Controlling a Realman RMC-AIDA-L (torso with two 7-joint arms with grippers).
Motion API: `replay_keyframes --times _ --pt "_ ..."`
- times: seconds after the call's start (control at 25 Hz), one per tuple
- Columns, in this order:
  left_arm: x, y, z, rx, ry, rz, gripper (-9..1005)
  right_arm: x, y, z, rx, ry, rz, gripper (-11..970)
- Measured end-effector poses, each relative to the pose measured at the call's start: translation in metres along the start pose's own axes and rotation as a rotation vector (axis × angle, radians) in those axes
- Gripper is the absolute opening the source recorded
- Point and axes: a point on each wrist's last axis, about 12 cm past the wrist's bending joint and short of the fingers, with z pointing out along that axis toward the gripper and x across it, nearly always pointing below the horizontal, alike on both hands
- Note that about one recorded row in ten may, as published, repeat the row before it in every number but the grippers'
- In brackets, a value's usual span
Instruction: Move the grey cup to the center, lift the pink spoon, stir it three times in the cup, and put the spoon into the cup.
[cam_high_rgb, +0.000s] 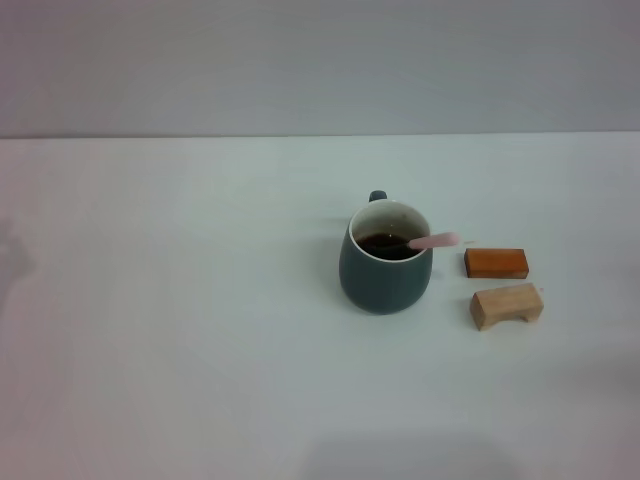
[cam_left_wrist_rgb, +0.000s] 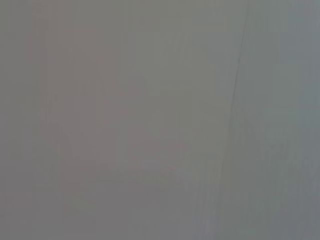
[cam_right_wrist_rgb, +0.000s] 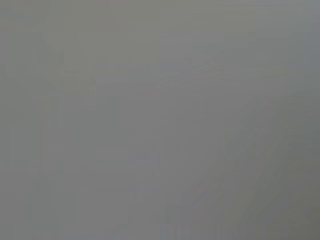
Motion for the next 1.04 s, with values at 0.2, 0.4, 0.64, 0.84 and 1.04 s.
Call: replay_keyframes --times 0.2,0.4,0.64,0.84,1.04 --pt "-0.001 0.001 -0.009 0.006 -0.030 0.093 -2 0.025 -0.037 -0.018 0.147 -0.089 -0.029 208" --pt "0.000 0.001 -0.004 -0.010 -0.030 0.162 -2 0.039 -0.050 -0.011 0.228 -0.067 -0.084 208" --pt "0.000 0.002 0.001 -0.042 -0.029 0.162 -2 0.049 -0.040 -0.001 0.251 -0.047 -0.188 208" --pt "0.001 0.000 0.005 -0.038 -0.028 0.160 -2 0.052 -0.037 0.005 0.270 -0.033 -0.178 207" --pt "0.003 -0.002 0.006 -0.038 -0.016 0.153 -2 0.051 -0.036 0.009 0.273 -0.033 -0.172 207"
